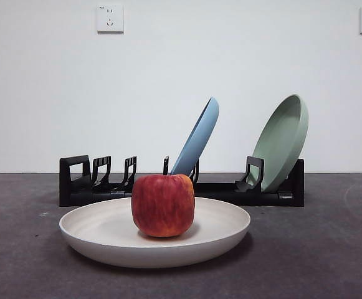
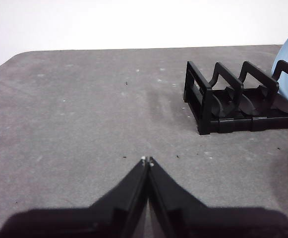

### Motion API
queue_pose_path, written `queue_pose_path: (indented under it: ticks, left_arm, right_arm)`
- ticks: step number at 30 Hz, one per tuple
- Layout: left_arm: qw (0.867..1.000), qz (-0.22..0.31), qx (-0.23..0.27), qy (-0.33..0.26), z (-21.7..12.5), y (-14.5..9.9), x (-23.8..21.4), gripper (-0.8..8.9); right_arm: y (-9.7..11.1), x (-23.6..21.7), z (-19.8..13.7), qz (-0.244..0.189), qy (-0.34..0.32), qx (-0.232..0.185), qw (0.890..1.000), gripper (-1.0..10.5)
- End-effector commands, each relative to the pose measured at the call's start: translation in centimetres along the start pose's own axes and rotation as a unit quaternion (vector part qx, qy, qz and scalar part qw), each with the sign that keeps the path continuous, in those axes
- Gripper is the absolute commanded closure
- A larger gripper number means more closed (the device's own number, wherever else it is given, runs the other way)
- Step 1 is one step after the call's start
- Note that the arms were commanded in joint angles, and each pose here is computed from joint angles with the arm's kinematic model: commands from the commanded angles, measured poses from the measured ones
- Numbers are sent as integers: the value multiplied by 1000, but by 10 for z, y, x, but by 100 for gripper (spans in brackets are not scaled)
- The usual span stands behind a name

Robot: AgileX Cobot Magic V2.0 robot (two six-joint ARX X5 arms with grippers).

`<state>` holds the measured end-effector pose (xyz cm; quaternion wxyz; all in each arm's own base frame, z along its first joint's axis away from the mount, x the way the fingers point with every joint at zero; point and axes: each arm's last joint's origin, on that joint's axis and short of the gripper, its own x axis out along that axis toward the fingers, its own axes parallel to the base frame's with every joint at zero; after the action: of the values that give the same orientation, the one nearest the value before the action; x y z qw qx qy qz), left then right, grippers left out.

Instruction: Take the yellow plate from the plate rack,put the plate on the table,take the apple from the table,put the apple in the plate

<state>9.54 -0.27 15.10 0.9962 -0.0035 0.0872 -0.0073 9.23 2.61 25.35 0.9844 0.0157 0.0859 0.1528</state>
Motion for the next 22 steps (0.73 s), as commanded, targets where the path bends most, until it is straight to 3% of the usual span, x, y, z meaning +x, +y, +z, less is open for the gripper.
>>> queue_pose_path:
  ticks: [1,8,22]
  left_arm:
    - [1000,3,-3,6,-4,0,1,817]
    - [1000,3,-3,6,-4,0,1,817]
    - [1000,3,-3,6,-4,0,1,817]
  right_arm:
    - [-6,-8,-10,-35,-29,-5,999,946]
    - [-18,0,-54,-81,-46,-1,996,946]
    - [-22,15,-99,-82,-18,37,996,946]
